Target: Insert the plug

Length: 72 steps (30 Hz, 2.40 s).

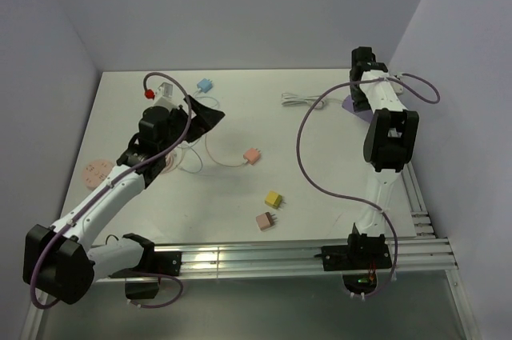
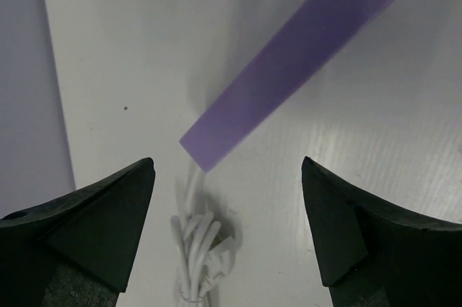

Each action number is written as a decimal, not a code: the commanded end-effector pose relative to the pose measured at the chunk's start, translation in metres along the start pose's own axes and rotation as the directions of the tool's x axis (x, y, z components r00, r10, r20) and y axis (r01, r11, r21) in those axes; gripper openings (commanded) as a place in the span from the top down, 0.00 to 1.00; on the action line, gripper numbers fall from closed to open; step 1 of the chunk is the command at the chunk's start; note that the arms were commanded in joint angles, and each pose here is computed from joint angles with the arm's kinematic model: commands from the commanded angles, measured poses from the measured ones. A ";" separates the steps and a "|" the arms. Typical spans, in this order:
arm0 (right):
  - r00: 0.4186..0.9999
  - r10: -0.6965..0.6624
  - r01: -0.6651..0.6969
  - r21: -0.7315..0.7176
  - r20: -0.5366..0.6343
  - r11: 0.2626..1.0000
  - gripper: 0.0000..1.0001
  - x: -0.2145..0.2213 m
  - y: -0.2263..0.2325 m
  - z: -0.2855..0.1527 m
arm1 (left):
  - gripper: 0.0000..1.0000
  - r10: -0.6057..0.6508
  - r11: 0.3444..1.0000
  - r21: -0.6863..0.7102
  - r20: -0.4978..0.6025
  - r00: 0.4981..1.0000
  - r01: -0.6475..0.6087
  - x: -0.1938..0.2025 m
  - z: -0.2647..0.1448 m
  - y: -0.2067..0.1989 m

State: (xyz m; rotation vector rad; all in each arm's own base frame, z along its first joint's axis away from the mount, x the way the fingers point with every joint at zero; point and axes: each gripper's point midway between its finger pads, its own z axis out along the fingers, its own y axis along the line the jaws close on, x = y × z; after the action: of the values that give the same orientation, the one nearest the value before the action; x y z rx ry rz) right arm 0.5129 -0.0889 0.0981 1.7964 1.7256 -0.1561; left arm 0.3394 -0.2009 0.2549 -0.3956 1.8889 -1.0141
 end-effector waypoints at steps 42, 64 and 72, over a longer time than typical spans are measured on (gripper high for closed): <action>0.793 -0.483 0.121 -0.682 -0.371 0.721 1.00 0.111 0.021 -0.025 | 0.23 0.132 0.969 0.243 -0.372 0.919 -0.041 0.067 0.013 -0.069; 0.708 -0.558 0.300 -0.532 -0.432 0.792 0.43 0.131 -0.138 -0.044 | 0.30 0.113 0.958 0.286 -0.442 0.890 0.020 0.121 0.028 -0.079; 0.714 -0.613 0.339 -0.599 -0.338 0.725 0.41 0.119 -0.138 -0.072 | 0.30 0.132 0.952 0.307 -0.438 0.889 0.009 0.122 0.029 -0.086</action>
State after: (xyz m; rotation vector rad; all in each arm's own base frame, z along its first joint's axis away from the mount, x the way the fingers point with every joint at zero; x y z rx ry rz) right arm 0.3823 0.0410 0.0307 1.0860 2.3431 0.6190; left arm 0.2851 -0.3363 0.2196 0.0484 2.1808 -1.3897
